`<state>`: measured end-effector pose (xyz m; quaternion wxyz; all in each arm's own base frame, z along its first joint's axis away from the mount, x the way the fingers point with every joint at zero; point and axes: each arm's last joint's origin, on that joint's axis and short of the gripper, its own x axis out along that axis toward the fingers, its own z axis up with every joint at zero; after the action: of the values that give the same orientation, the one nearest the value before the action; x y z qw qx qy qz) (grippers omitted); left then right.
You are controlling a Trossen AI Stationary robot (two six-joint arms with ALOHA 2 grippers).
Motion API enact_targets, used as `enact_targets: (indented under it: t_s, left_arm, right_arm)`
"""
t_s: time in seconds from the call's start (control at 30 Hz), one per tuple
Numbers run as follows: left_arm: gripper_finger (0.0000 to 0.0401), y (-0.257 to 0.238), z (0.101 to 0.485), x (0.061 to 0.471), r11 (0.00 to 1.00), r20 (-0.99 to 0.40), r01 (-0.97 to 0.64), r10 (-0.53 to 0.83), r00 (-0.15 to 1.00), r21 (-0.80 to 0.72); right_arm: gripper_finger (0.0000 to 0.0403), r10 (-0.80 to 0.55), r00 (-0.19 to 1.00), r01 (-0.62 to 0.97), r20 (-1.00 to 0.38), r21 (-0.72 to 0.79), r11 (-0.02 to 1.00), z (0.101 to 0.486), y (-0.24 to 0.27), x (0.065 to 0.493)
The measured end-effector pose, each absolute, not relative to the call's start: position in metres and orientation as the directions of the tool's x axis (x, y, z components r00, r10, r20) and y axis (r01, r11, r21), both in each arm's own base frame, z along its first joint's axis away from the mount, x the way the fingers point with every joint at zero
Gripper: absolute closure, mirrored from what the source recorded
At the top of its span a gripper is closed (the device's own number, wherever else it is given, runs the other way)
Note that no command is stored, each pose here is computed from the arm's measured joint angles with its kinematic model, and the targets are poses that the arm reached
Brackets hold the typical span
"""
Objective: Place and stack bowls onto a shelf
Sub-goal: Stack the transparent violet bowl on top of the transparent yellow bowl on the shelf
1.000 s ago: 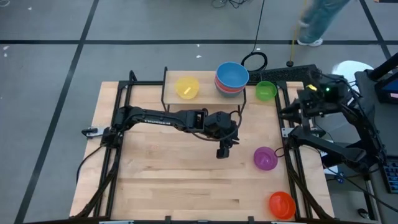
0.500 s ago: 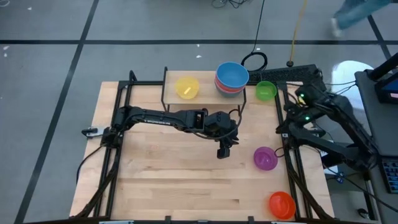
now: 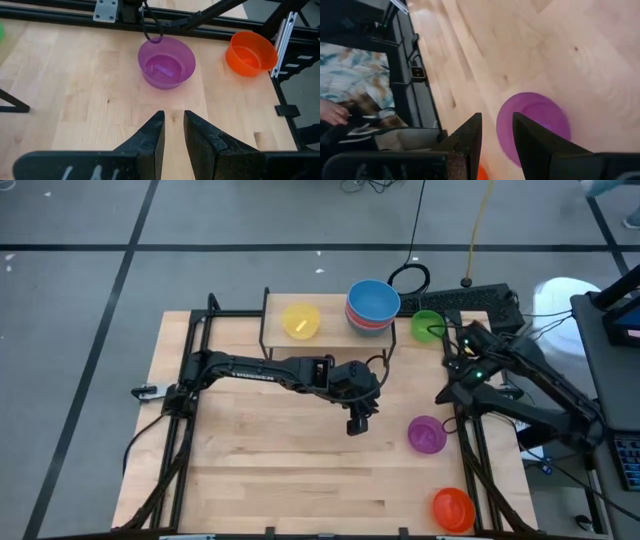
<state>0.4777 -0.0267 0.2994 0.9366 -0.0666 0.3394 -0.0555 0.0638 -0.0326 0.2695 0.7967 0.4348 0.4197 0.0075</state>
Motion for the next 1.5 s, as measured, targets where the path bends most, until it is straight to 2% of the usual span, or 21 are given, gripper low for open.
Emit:
enact_targets:
  t_s: [0.17, 0.53, 0.9, 1.03, 1.17, 1.5]
  left_arm:
    - [0.0325, -0.026, 0.300, 0.478, 0.985, -0.628, 0.055, -0.147, 0.764, -0.164]
    - [0.0325, -0.023, 0.300, 0.478, 0.985, -0.628, 0.049, -0.143, 0.765, -0.164]
    - [0.0325, -0.022, 0.296, 0.474, 0.984, -0.669, 0.030, -0.141, 0.730, -0.175]
    - [0.0325, -0.022, 0.295, 0.473, 0.984, -0.681, 0.027, -0.141, 0.718, -0.175]
    - [0.0325, -0.023, 0.294, 0.472, 0.984, -0.687, 0.025, -0.141, 0.712, -0.175]
    - [0.0325, -0.023, 0.294, 0.472, 0.984, -0.688, 0.023, -0.141, 0.712, -0.177]
  right_arm:
    - [0.0303, 0.337, 0.623, 0.339, -0.706, 0.632, 0.697, 0.269, -0.033, 0.070]
    - [0.0303, 0.314, 0.536, 0.314, -0.784, 0.530, 0.788, 0.268, -0.024, 0.090]
    - [0.0303, 0.341, 0.366, 0.154, -0.866, 0.418, 0.895, 0.236, -0.005, 0.120]
    - [0.0303, 0.296, 0.366, 0.080, -0.883, 0.346, 0.935, 0.227, 0.002, 0.131]
    - [0.0303, 0.246, 0.358, 0.034, -0.901, 0.276, 0.961, 0.220, 0.006, 0.141]
    - [0.0303, 0.243, 0.187, -0.006, -0.952, 0.246, 0.969, 0.195, 0.017, 0.156]
